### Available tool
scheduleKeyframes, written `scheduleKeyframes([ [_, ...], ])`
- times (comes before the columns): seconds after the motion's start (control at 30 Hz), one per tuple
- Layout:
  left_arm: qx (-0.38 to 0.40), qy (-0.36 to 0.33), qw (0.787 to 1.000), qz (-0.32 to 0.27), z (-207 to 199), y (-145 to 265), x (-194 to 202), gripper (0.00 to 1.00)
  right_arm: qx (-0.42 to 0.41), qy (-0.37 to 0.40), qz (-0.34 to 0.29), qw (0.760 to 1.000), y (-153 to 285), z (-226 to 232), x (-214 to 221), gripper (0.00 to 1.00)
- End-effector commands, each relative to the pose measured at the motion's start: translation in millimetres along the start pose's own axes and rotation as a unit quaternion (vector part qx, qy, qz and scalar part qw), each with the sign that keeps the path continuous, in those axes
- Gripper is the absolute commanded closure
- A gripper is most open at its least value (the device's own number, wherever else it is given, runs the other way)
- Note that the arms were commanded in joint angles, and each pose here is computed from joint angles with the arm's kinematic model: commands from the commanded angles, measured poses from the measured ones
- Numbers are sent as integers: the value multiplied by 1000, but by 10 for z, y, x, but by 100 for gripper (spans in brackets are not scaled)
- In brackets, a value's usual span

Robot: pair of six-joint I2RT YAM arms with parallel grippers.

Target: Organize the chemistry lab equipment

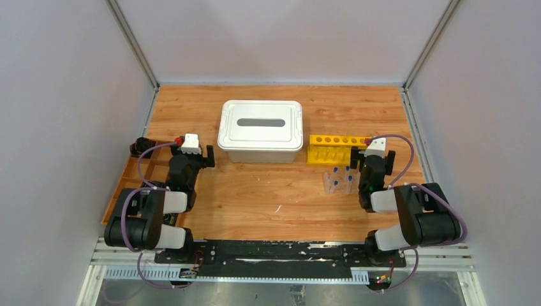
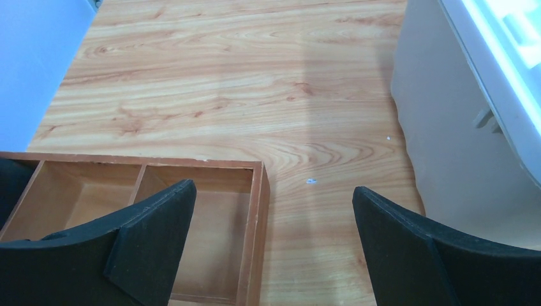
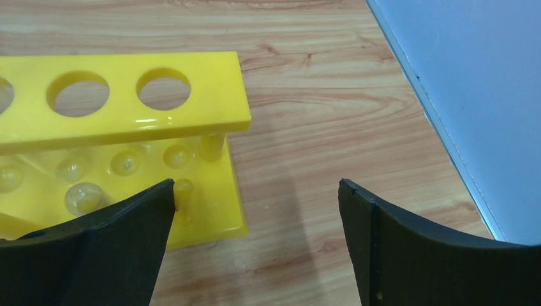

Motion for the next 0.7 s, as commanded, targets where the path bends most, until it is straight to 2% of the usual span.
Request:
scheduleKeyframes([
  [0.0,-22,6,1000,-8,55,-21,-39,0,7,-18,1,1000,-50,-48,-59,0],
  [0.67,-22,4,1000,-8,56,-24,-40,0,6,-18,1,1000,-49,-47,-64,0],
])
Point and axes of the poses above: each gripper's point midway between its finger pads, its own y axis back along the fingers, its own z axis along the line the jaws close on, x = y × z, the point moved 8 cm from there along y, back along the fingers, and after that the axes turned 7 degrees about -y, right-handed, at the moved point
